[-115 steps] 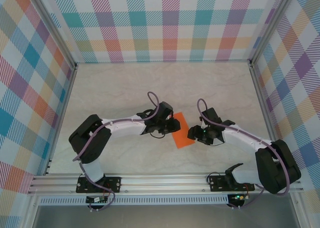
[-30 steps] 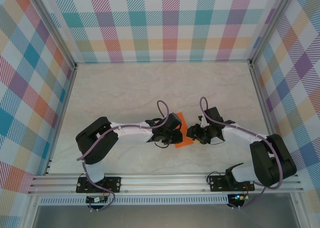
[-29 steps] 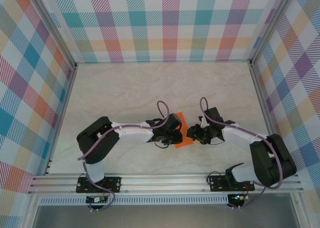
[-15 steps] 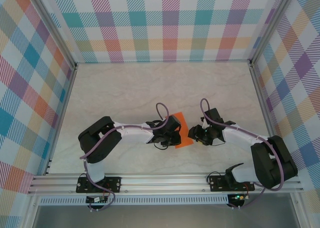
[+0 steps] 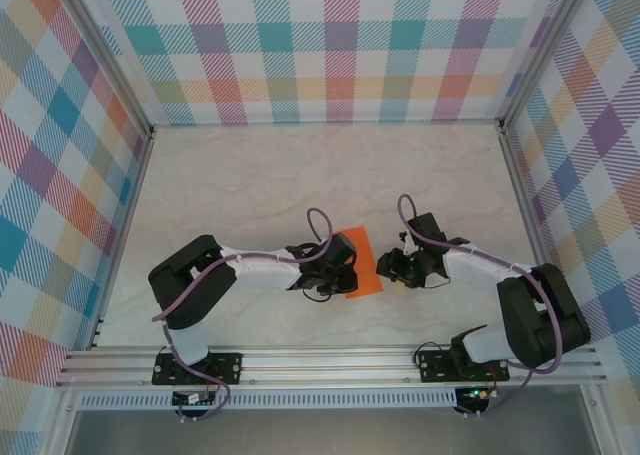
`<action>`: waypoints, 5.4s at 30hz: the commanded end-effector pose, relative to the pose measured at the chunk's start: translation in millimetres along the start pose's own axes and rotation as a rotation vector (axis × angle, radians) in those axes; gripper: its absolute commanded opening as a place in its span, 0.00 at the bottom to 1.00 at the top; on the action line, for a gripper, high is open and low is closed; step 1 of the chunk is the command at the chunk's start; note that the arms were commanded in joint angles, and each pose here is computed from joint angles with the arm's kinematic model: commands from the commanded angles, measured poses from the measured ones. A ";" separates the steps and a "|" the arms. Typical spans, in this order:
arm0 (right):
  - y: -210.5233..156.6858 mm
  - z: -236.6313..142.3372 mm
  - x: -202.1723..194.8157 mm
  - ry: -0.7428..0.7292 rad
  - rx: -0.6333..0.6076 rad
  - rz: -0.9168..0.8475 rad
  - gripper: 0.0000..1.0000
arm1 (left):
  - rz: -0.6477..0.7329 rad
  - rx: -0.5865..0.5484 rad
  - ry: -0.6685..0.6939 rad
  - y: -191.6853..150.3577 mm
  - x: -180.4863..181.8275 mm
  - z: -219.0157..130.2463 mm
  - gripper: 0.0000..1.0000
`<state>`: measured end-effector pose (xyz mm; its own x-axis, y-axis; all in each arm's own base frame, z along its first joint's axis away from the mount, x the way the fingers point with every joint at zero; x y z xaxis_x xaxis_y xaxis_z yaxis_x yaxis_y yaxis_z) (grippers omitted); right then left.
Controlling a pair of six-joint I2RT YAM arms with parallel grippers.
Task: Fold a paper plane with a square sheet of paper (pick it up from the middle)
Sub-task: Third fold the triangle at the center of the table.
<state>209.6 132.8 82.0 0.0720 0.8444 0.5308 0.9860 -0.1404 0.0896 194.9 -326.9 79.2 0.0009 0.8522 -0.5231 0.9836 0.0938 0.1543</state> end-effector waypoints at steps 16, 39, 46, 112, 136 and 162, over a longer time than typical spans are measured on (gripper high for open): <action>30.0 -10.6 33.0 0.100 -0.087 -0.108 0.45 | 0.033 -0.041 0.000 -1.2 4.6 -21.1 0.19; 21.6 15.1 23.5 0.138 0.018 -0.080 0.47 | 0.004 0.001 0.105 -12.3 34.0 -2.2 0.16; 15.5 17.6 20.3 0.145 0.045 -0.074 0.47 | 0.004 0.001 0.106 -11.7 33.4 -2.4 0.16; 20.8 10.9 44.4 0.272 0.126 -0.110 0.29 | 0.407 -0.114 0.110 -18.7 -8.0 -44.2 0.33; 24.9 14.1 49.0 0.313 0.130 -0.075 0.31 | 0.722 -0.202 0.371 -52.8 -42.3 -20.7 0.69; 25.5 7.9 48.8 0.272 0.118 -0.085 0.33 | 0.723 -0.280 0.366 -36.2 -46.8 -30.0 0.04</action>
<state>236.5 171.7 90.7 -0.0029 0.6863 0.7274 0.9998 -0.0133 0.0166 149.7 -356.1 114.1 0.4985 0.8595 0.1133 0.6831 -0.4699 0.5591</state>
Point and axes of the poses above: each hand's point on the last joint's axis, 136 mm out from that joint toward the fingers, its own z axis out along the fingers, its own x axis along the line the jaws close on, y = z × x, the point moved 7 cm from there along -z, back along the fingers, and after that the axes turned 4 degrees about -z, right-handed, at the moved point
